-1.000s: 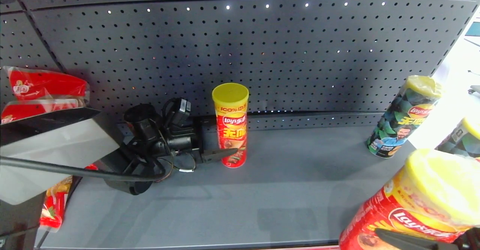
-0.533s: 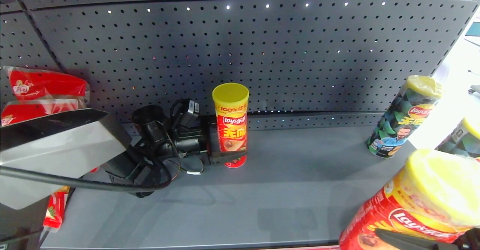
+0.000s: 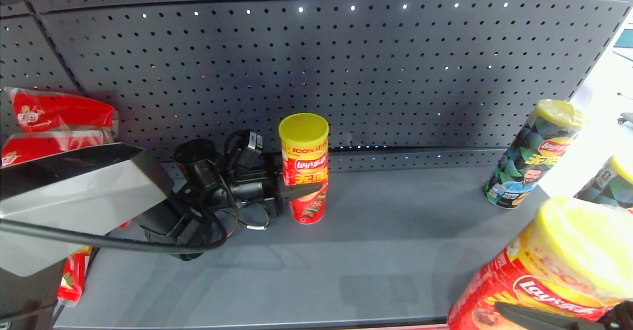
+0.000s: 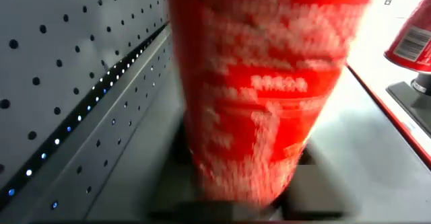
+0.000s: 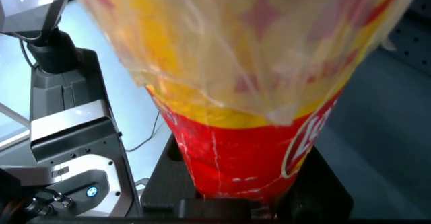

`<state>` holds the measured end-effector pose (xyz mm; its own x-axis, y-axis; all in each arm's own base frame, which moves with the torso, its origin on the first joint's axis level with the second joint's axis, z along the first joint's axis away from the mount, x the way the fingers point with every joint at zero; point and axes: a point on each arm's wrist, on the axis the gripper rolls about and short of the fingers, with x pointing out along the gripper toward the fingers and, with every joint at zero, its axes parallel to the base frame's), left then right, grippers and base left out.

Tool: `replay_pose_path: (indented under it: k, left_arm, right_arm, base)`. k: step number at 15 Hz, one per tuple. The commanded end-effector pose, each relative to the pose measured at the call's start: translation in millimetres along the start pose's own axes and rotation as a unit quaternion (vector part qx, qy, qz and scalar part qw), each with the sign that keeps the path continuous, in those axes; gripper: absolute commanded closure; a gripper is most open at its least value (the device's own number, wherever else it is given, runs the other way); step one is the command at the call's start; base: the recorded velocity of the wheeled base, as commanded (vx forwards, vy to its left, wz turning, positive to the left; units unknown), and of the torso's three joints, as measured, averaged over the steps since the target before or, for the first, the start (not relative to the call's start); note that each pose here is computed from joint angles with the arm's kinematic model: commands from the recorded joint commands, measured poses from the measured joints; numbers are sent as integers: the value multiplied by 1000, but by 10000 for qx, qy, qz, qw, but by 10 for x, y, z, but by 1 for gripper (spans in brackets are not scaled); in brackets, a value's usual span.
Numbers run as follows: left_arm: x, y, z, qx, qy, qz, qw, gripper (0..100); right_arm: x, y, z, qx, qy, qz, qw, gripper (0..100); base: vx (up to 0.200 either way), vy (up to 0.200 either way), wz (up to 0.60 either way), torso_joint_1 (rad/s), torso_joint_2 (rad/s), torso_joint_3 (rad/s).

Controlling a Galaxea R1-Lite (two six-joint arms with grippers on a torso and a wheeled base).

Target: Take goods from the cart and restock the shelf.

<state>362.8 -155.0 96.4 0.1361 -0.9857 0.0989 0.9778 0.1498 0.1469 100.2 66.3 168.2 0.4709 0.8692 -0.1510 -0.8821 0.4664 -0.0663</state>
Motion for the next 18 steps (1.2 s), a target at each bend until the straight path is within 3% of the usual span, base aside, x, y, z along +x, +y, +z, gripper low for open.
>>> replay_pose_path:
  k: [1, 3, 5, 8, 10, 12, 16, 18]
  left_arm:
    - [-6, -19, 36, 54, -34, -27, 10000, 100]
    - [-15, -114, 113, -43, -39, -103, 9999, 100]
    - [-53, -341, 151, -297, 70, -220, 9993, 100]
    - [-95, -598, 282, -378, 113, -339, 9986, 100]
    - [-139, -669, 347, -378, 113, -339, 9986, 100]
    - [-161, -811, 331, -542, 199, -396, 9975, 100]
    - [-227, -937, 244, -825, 366, -399, 9951, 100]
    - [-239, -947, 217, -869, 402, -390, 9946, 100]
  right_arm:
    - [2, -1, 4, -5, -5, 4, 10000, 100]
    - [2, 0, 0, 0, 1, 5, 10000, 100]
    - [5, -2, 2, 0, 1, 5, 10000, 100]
    - [9, -5, -1, 8, 14, 8, 10000, 100]
    - [8, -6, 11, -9, -11, 3, 10000, 100]
    - [3, -3, 14, -17, -24, 1, 10000, 100]
    - [12, -11, 22, -17, -24, 1, 10000, 100]
    - [18, -15, 27, -17, -24, 1, 10000, 100]
  base:
    - [0, 0, 0, 0, 0, 0]
    - [0, 0, 0, 0, 0, 0]
    - [0, 0, 0, 0, 0, 0]
    - [0, 0, 0, 0, 0, 0]
    - [0, 0, 0, 0, 0, 0]
    - [0, 0, 0, 0, 0, 0]
    - [0, 0, 0, 0, 0, 0]
    - [0, 0, 0, 0, 0, 0]
